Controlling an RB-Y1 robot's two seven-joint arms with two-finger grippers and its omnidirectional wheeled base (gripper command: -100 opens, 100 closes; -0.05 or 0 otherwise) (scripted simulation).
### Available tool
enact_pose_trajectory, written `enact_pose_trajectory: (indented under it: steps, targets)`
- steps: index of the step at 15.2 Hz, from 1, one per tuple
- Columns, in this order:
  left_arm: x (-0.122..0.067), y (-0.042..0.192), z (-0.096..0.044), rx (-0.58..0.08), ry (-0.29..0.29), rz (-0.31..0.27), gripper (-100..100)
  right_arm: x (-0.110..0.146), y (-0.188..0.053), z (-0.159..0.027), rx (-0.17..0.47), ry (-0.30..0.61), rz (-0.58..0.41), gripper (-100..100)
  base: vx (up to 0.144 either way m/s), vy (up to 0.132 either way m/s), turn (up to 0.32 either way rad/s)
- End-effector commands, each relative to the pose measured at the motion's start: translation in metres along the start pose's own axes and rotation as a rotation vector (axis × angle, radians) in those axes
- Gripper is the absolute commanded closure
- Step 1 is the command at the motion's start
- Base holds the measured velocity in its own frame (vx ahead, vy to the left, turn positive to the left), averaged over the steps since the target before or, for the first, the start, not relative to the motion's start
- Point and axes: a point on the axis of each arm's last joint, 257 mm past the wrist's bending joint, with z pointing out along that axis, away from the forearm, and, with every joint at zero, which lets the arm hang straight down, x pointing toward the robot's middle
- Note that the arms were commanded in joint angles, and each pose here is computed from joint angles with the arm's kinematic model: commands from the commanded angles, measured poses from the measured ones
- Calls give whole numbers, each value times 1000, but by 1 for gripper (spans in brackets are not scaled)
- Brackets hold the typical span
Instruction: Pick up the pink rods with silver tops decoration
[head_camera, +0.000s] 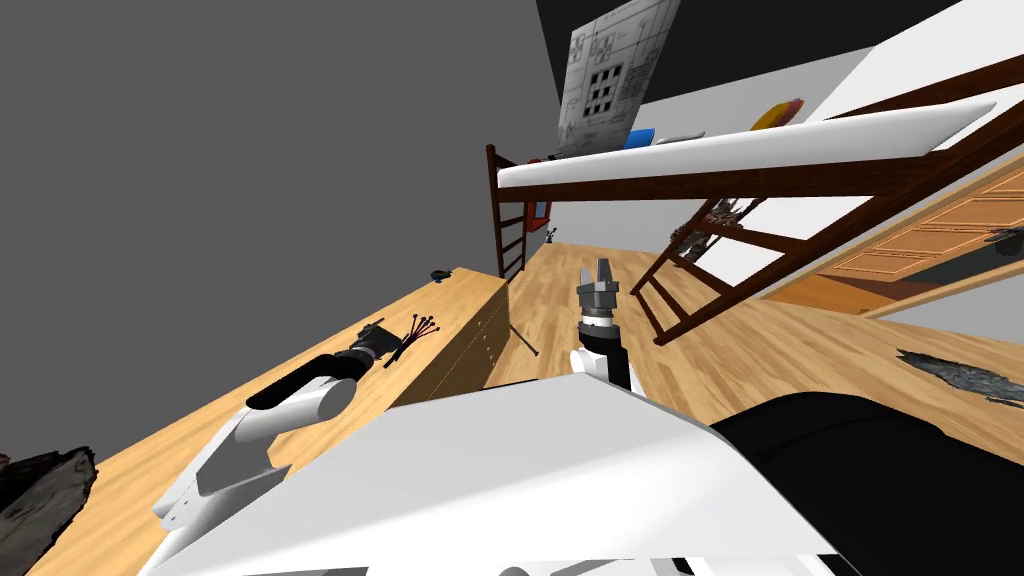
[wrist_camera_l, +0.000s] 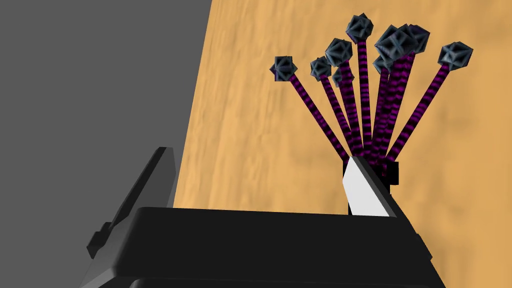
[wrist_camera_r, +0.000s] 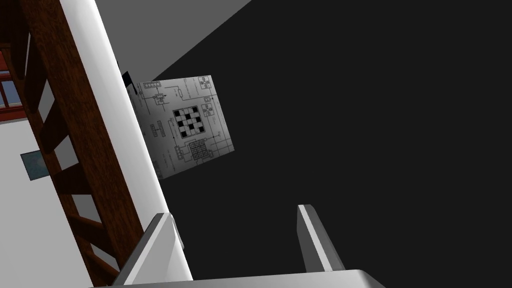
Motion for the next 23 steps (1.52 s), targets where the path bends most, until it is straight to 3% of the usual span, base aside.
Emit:
enact_pose_trajectory:
  steps: [1,3,4,6,7,9,10,12,15,17,20,22,23]
  targets:
    - [-12,5,0,-41,-31,-57,-100,0,0,0,0,0,0,0,14,-8,-83]
    - [-17,12,0,-67,-51,-57,-100,0,0,0,0,0,0,0,13,-5,-48]
    - [-23,13,-1,-88,-68,-97,-100,0,0,0,0,0,0,0,10,-4,-56]
    - [-27,18,-2,-108,-84,-97,-100,0,0,0,0,0,0,0,8,-3,-47]
    - [-34,20,-3,-132,-105,-136,-100,0,0,0,0,0,0,0,9,-6,-58]
    - [-37,24,-4,-148,-117,-136,-100,0,0,0,0,0,0,0,8,-4,-39]
    - [-44,26,-6,-172,-139,-174,-100,0,0,0,0,0,0,0,8,-5,-63]
    - [-46,30,-7,-185,-150,-174,-100,0,0,0,0,0,0,0,8,-3,-44]
    - [-59,35,-12,-235,-197,-246,-100,0,0,0,0,0,0,0,10,-5,-61]
    - [-62,40,-14,-254,-213,-245,-100,0,0,0,0,0,0,0,12,-2,-42]
    - [-73,45,-20,-299,-260,-310,-100,0,0,0,0,0,0,0,11,-2,-55]
    - [-75,50,-22,-315,-273,-309,-100,0,0,0,0,0,0,0,12,0,-39]
    - [-80,52,-26,-337,-297,-338,-100,0,0,0,0,0,0,0,10,-1,-47]
